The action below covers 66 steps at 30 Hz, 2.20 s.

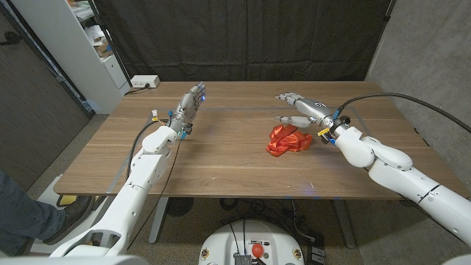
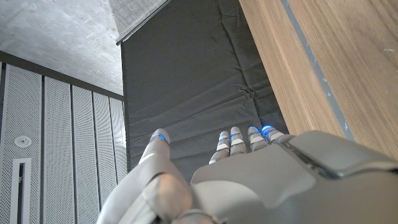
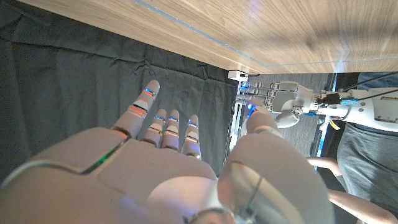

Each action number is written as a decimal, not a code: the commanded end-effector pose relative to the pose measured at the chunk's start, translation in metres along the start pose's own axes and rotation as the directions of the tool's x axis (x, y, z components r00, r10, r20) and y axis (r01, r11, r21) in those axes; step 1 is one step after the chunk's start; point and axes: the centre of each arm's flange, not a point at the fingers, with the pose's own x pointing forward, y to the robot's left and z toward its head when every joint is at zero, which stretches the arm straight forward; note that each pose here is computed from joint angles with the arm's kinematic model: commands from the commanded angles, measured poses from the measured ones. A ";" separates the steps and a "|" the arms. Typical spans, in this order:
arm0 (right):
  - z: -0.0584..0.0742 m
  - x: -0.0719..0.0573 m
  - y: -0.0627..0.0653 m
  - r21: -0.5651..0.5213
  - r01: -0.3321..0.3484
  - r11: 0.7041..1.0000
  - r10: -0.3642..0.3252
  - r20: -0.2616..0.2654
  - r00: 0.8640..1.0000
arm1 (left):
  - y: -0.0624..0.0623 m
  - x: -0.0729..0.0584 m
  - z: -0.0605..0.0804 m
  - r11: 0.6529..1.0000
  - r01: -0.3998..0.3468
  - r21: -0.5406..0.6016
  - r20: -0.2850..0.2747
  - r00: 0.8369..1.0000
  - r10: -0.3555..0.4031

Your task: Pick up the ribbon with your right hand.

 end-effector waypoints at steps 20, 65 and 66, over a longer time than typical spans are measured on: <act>0.007 -0.001 0.015 -0.041 -0.113 0.993 0.112 -0.029 0.993 | -0.001 0.004 0.002 1.000 0.007 0.005 0.002 1.000 -0.007; 0.020 0.005 0.045 -0.035 -0.188 0.981 0.186 -0.055 0.981 | 0.003 0.009 0.003 1.000 0.002 0.001 0.006 1.000 -0.002; 0.020 0.005 0.046 -0.034 -0.191 0.981 0.189 -0.057 0.980 | 0.003 0.009 0.003 1.000 0.003 0.001 0.005 1.000 -0.003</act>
